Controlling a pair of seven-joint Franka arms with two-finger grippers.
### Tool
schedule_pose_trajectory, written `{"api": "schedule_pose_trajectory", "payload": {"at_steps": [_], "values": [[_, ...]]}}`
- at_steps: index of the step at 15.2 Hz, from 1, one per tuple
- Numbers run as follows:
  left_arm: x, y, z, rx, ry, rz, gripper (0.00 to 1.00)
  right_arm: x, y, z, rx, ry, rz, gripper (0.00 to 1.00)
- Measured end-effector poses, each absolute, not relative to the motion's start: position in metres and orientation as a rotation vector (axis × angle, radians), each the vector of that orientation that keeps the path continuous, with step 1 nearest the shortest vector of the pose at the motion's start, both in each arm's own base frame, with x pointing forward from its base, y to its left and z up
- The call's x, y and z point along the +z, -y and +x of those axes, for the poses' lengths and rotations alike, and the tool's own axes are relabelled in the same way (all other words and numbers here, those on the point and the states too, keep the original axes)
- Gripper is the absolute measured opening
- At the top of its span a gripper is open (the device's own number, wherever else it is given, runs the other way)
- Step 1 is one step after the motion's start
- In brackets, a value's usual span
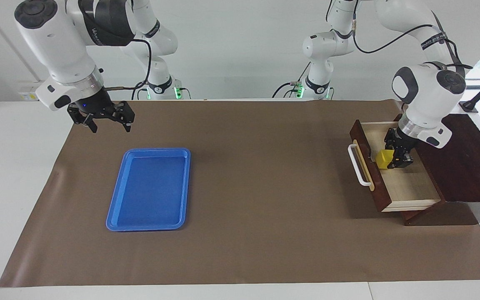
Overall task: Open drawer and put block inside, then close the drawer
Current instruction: 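Push the drawer shut with the left gripper while the right gripper returns to rest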
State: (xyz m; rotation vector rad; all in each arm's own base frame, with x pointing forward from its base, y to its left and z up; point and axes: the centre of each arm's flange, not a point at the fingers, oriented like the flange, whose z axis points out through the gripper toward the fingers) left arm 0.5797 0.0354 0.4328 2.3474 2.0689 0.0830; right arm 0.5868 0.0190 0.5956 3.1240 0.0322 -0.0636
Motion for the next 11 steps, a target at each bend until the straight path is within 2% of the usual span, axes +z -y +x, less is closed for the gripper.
{"api": "schedule_pose_trajectory", "payload": {"at_steps": [3,7,11], "values": [[0.456,-0.036,0.585,0.137,-2.051,2.325,1.0,0.595,-0.012,0.586,-0.072,-0.022,3.12,1.0],[0.506,-0.011,0.595,0.177,-1.997,2.333,1.0,0.594,0.001,0.586,-0.086,0.011,3.12,1.0],[0.497,0.06,0.591,0.137,-1.959,2.378,1.0,0.593,0.009,0.585,-0.092,0.03,3.12,1.0]]}}
